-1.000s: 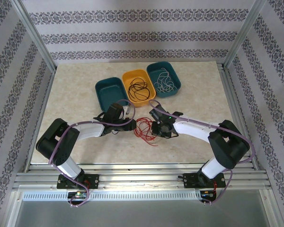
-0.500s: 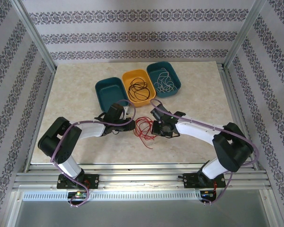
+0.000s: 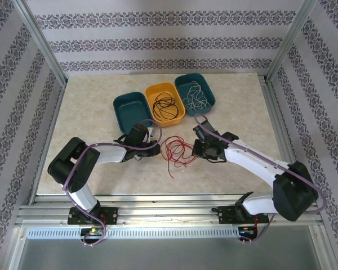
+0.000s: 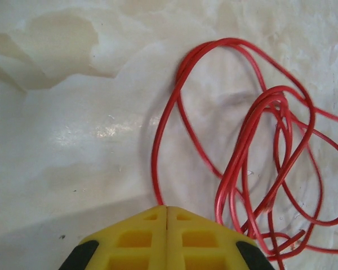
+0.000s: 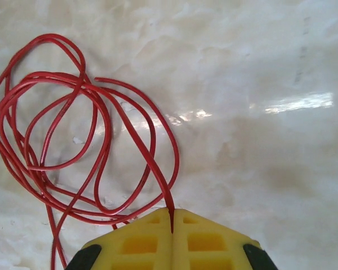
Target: Untangle the cables
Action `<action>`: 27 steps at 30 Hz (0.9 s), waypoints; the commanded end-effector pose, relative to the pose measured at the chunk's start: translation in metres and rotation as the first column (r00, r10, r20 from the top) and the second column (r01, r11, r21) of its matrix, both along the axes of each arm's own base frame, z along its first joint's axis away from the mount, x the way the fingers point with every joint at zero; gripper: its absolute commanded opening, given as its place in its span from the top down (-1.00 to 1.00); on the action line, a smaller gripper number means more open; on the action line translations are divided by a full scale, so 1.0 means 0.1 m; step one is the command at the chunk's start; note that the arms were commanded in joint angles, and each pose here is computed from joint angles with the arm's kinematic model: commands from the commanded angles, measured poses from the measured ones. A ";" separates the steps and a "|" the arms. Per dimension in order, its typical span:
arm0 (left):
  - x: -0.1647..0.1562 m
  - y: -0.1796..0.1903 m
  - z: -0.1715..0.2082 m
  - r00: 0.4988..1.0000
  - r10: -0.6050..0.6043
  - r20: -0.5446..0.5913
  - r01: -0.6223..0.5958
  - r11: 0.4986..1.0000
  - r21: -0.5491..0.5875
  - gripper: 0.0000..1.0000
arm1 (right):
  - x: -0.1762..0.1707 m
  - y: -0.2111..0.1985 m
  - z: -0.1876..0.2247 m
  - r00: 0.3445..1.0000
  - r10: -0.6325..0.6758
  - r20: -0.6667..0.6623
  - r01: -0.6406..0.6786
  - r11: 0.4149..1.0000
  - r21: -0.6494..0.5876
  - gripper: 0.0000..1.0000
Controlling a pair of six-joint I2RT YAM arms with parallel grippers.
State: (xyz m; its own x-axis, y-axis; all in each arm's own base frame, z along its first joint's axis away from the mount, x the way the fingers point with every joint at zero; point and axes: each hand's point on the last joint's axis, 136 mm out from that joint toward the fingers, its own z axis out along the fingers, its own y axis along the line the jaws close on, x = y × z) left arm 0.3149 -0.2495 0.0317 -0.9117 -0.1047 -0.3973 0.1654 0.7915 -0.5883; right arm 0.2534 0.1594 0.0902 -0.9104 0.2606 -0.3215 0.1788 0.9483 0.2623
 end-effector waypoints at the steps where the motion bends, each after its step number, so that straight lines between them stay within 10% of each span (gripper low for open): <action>1: 0.02 0.05 -0.01 1.000 0.019 0.015 -0.019 1.000 0.003 0.91 | -0.05 -0.20 0.08 1.000 -0.009 0.029 0.010 0.999 -0.040 0.98; 8: 0.11 -0.02 0.10 0.998 0.010 0.054 -0.009 1.000 -0.012 0.39 | -0.05 -0.23 0.16 0.998 -0.019 0.060 0.020 1.000 -0.024 0.98; 27: 0.26 -0.51 0.13 0.947 -0.285 0.149 0.220 0.913 0.344 0.30 | -0.03 -0.22 0.17 0.997 -0.018 0.068 0.019 1.000 -0.020 0.98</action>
State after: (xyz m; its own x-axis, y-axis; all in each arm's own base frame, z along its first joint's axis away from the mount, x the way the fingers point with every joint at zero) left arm 0.3480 -0.3014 0.0554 -0.8069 0.1739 -0.5645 0.4187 0.8424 -0.3391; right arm 0.2522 0.1445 0.1101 -0.8841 0.2735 -0.3789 0.1717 0.9442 0.2809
